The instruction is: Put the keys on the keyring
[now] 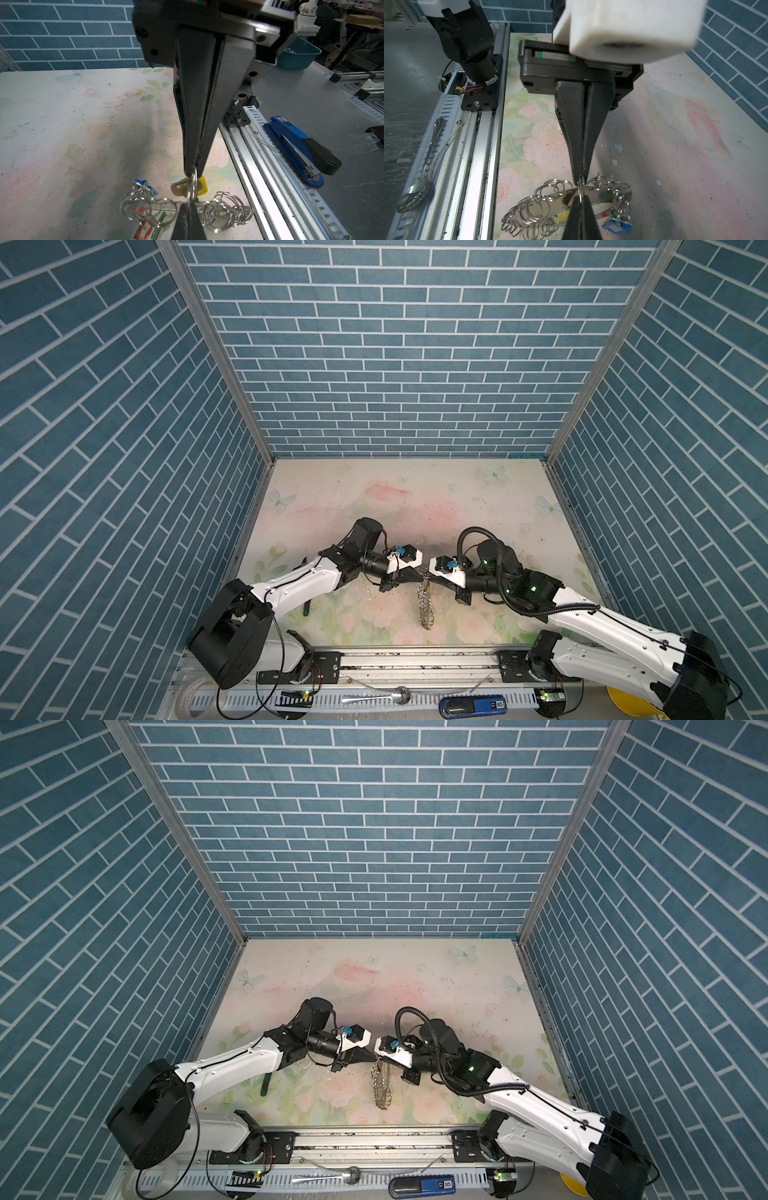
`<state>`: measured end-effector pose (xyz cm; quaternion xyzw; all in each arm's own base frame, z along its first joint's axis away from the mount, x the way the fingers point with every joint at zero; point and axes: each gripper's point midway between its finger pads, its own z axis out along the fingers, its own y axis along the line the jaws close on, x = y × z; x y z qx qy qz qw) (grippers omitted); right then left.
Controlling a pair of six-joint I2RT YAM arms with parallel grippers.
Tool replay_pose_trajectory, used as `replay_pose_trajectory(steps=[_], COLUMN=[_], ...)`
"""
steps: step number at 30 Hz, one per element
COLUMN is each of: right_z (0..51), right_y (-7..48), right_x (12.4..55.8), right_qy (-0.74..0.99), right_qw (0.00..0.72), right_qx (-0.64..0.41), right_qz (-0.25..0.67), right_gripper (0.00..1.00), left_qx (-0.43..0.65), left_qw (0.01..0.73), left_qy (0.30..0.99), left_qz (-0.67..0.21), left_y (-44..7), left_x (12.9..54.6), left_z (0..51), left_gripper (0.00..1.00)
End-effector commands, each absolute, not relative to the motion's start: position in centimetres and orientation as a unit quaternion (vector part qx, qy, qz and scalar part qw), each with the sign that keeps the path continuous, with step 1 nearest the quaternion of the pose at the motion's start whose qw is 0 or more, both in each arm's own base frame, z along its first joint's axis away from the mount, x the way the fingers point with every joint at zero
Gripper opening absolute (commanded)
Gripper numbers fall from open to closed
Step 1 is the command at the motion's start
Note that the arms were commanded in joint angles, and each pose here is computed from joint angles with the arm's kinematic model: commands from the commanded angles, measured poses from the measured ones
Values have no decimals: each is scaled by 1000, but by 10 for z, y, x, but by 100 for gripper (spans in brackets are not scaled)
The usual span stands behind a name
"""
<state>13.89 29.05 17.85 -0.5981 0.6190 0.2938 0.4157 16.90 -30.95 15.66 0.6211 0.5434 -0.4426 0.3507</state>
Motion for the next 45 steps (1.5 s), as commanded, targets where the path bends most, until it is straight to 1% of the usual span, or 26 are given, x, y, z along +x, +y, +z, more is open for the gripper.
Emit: replay_pose_trajectory(steps=[1,8,15,22,28,37,40,45], right_z=[193,207,200,209,216,220,218,200], right_y=[294,296,298,299,294,293,292,287], right_x=[139,147,149,156,164,165,169,168], right_qy=[613,622,641,651,664,663,672,680], right_qw=[421,436,411,422,428,432,428,415], right_qx=[-599,-579,-578,-558,-528,-522,-516,-523], right_qz=[297,295,294,294,312,319,316,303], right_gripper=[0,0,0,0,0,0,0,0], left_qx=[618,620,623,623,622,622,622,621], left_qw=[341,343,346,351,364,362,364,366], left_qy=[554,549,546,542,535,536,537,539], left_qz=[-441,-443,-441,-442,-440,-440,-438,-435], left_y=[-308,-308,-309,-310,-309,-309,-310,-309], left_x=[167,165,164,164,164,163,165,165], left_z=[156,158,160,163,168,167,168,168], left_gripper=[0,0,0,0,0,0,0,0])
